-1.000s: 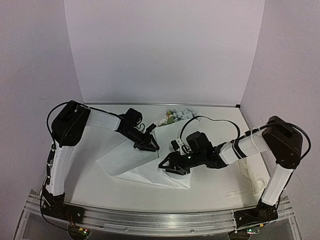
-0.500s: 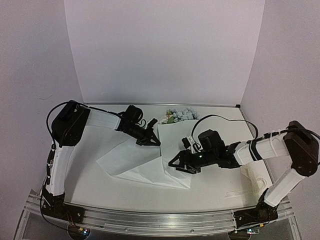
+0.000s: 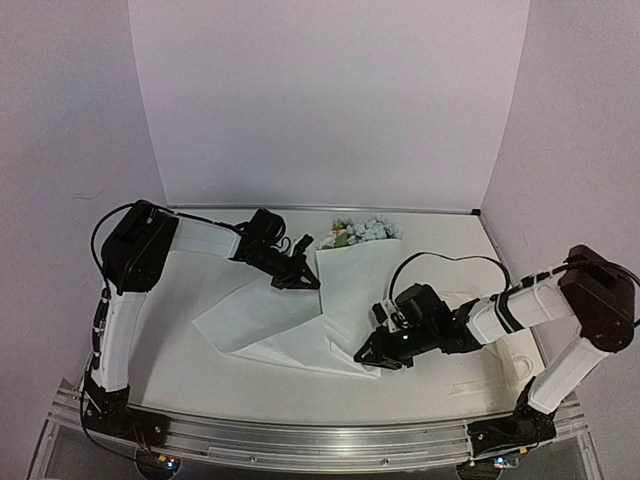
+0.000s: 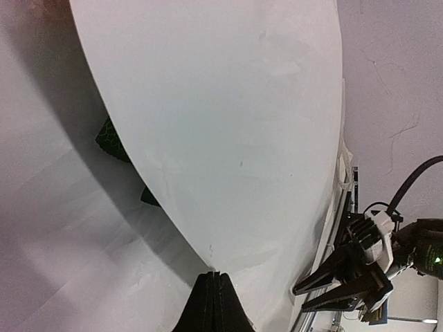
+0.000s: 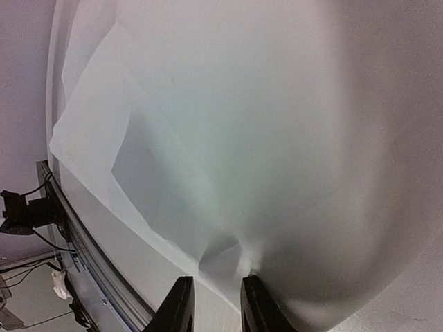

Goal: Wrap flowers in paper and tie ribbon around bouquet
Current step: Press the fold line of the 2/3-folded wrapping paper.

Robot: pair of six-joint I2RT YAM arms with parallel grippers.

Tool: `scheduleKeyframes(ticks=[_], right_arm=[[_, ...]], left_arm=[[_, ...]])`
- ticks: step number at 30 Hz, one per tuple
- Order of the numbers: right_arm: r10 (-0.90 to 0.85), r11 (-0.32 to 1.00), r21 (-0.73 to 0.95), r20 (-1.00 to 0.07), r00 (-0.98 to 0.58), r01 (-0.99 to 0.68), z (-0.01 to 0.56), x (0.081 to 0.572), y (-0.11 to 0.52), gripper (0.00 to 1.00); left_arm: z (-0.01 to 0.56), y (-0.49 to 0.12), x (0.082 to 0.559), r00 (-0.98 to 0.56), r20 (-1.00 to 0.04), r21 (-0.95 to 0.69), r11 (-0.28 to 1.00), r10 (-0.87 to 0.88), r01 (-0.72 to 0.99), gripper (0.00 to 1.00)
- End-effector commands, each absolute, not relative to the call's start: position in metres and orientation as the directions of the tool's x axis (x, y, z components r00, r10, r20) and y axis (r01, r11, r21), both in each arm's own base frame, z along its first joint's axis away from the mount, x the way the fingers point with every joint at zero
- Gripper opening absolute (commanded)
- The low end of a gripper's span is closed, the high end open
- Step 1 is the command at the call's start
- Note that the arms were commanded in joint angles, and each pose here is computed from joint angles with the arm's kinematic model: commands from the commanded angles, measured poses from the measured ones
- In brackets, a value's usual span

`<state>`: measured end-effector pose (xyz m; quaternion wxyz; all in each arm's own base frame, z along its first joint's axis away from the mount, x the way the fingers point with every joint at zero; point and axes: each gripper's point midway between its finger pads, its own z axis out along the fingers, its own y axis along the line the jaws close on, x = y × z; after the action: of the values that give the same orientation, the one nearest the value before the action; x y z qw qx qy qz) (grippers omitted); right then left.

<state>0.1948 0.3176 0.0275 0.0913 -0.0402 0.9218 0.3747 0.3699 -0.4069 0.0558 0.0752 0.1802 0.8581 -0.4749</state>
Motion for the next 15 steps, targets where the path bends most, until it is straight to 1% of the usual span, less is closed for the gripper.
scheduleKeyframes(ticks=[1,4,6,7,9,11,13,15], right_arm=[[-0.03,0.724,0.669,-0.208,-0.978,-0.165,0.02,0.201,0.338,0.23],[-0.025,0.742,0.652,-0.207,-0.978,-0.156,0.009,0.201,0.337,0.23],[-0.018,0.748,0.646,-0.212,-0.977,-0.154,0.007,0.201,0.335,0.23],[-0.017,0.749,0.644,-0.215,-0.977,-0.154,0.006,0.201,0.334,0.23],[-0.012,0.752,0.64,-0.221,-0.975,-0.154,0.006,0.201,0.332,0.22],[-0.006,0.749,0.644,-0.229,-0.973,-0.156,0.007,0.202,0.332,0.23],[0.002,0.736,0.658,-0.237,-0.972,-0.159,0.011,0.203,0.334,0.23],[0.011,0.718,0.675,-0.251,-0.968,-0.167,0.017,0.204,0.336,0.24]], left_arm=[[0.1,-0.405,0.379,-0.891,-0.405,-0.755,0.476,0.204,0.452,0.03],[0.119,-0.395,0.379,-0.881,-0.437,-0.719,0.519,0.179,0.462,0.25],[0.135,-0.386,0.375,-0.871,-0.462,-0.69,0.551,0.165,0.47,0.37],[0.147,-0.382,0.372,-0.862,-0.482,-0.675,0.561,0.158,0.48,0.41],[0.164,-0.382,0.359,-0.843,-0.512,-0.648,0.571,0.163,0.504,0.44],[0.173,-0.392,0.339,-0.836,-0.512,-0.638,0.565,0.196,0.523,0.44],[0.172,-0.406,0.317,-0.839,-0.493,-0.646,0.549,0.231,0.531,0.4],[0.163,-0.425,0.292,-0.852,-0.447,-0.686,0.506,0.273,0.522,0.34]])
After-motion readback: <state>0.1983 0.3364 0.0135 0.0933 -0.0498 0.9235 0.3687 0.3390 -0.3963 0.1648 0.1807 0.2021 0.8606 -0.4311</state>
